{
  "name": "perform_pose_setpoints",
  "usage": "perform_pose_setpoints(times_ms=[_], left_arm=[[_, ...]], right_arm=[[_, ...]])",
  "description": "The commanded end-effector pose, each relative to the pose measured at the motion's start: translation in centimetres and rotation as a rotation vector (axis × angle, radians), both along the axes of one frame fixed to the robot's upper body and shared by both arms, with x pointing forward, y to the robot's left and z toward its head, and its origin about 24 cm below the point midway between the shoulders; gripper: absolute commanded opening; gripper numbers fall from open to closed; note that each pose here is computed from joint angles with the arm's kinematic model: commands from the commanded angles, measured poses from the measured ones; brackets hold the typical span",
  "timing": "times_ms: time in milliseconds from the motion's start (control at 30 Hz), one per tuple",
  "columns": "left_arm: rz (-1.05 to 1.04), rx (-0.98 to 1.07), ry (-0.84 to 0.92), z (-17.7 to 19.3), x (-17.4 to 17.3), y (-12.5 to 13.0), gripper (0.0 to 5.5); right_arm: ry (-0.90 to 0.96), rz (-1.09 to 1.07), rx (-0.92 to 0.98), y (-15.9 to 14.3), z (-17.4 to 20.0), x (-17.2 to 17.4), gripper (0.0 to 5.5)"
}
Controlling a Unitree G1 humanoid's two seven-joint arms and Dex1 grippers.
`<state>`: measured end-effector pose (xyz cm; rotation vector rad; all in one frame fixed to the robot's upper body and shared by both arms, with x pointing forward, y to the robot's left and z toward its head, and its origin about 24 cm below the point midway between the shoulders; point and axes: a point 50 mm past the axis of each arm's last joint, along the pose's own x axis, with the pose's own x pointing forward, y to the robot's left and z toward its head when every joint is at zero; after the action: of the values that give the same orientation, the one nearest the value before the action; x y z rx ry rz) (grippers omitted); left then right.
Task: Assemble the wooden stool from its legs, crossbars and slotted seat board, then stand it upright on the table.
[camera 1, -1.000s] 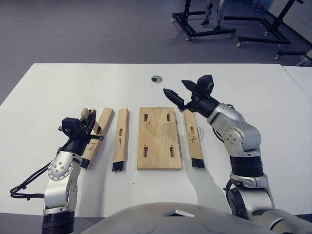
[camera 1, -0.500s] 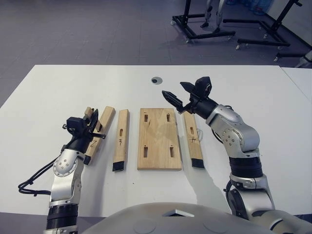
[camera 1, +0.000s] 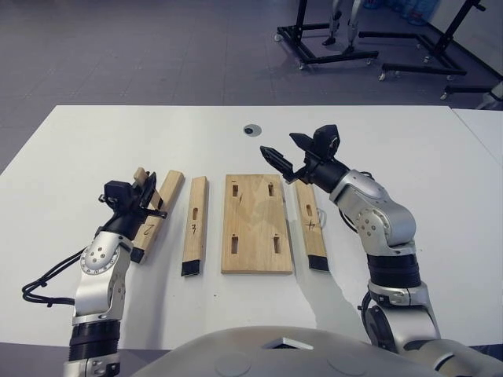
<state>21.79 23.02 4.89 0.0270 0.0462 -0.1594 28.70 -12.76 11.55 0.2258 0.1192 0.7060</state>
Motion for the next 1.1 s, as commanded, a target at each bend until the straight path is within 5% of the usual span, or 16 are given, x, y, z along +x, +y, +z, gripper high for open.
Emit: perform_pose_setpoints(times_ms=[33,300,1100], left_arm=[[0.034,0.035,0.324,-5.2,-2.5,0.6,0.39],[0.053,0.026,0.338,-5.7,-2.9,0.8,0.39],[0.076,-0.044,0.307,-4.6,-1.4,1.0,4.05]], right_arm=[[-0.005,-0.003,-0.009,0.0,0.1,-0.2,5.4],[-0.003,-0.002,-0.01,0.0,0.1,-0.1,5.4],[0.001,-0.007,-0.004,0.3,-0.3,-0.2,5.4]])
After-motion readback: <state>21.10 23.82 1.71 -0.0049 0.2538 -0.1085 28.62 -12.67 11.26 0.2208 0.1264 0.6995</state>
